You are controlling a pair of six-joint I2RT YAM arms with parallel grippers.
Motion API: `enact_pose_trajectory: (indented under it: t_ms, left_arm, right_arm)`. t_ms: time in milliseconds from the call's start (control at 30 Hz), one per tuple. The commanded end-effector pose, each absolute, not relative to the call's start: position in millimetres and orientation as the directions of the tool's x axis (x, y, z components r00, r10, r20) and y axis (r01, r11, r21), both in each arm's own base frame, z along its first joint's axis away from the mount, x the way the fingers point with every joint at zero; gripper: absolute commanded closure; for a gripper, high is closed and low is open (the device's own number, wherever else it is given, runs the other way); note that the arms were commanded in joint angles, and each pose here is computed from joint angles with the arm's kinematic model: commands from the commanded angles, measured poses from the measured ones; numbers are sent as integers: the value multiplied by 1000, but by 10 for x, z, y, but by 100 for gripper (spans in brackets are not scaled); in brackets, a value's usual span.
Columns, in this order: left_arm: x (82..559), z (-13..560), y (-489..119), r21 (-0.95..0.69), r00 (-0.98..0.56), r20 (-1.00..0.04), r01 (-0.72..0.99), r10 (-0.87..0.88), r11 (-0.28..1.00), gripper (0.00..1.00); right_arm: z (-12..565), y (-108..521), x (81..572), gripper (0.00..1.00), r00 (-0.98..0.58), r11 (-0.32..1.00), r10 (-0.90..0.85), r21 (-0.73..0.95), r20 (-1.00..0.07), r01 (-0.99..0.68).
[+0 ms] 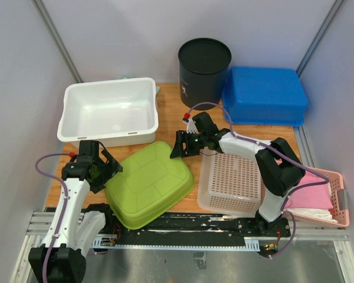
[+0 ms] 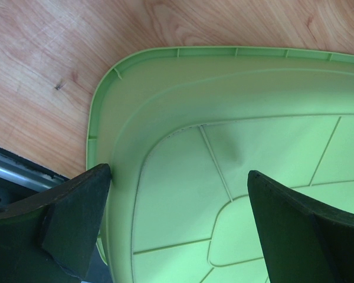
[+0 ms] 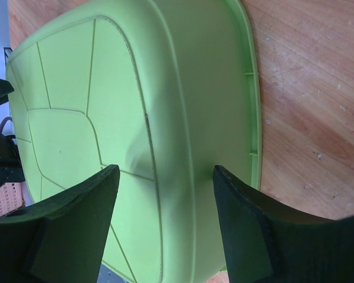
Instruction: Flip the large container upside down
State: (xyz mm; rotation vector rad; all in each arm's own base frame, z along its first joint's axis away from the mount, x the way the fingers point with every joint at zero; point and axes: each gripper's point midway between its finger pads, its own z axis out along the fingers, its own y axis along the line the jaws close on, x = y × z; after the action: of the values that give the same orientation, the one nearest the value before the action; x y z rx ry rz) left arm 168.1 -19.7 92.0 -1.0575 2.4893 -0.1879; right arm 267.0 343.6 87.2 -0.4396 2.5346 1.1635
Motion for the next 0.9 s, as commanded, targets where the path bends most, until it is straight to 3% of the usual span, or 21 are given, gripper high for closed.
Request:
enact_pose_trajectory:
  t_ms: [0, 300, 867]
  left_arm:
    - [2118, 1223, -697, -575, -641, -260, -498, -722, 649, 1]
    - [2428, 1604, -762, -650, -627, -317, -402, -712, 644, 1]
    - [2875, 1534, -743, -634, -649, -361, -356, -670, 686, 1]
  right_arm:
    - [1040, 3571, 2438, 35, -919, 527, -164, 756, -359, -389]
    - [1113, 3598, 2407, 35, -927, 502, -149, 782, -344, -371]
    - [1165, 3438, 2173, 37, -934, 512, -145, 783, -327, -353]
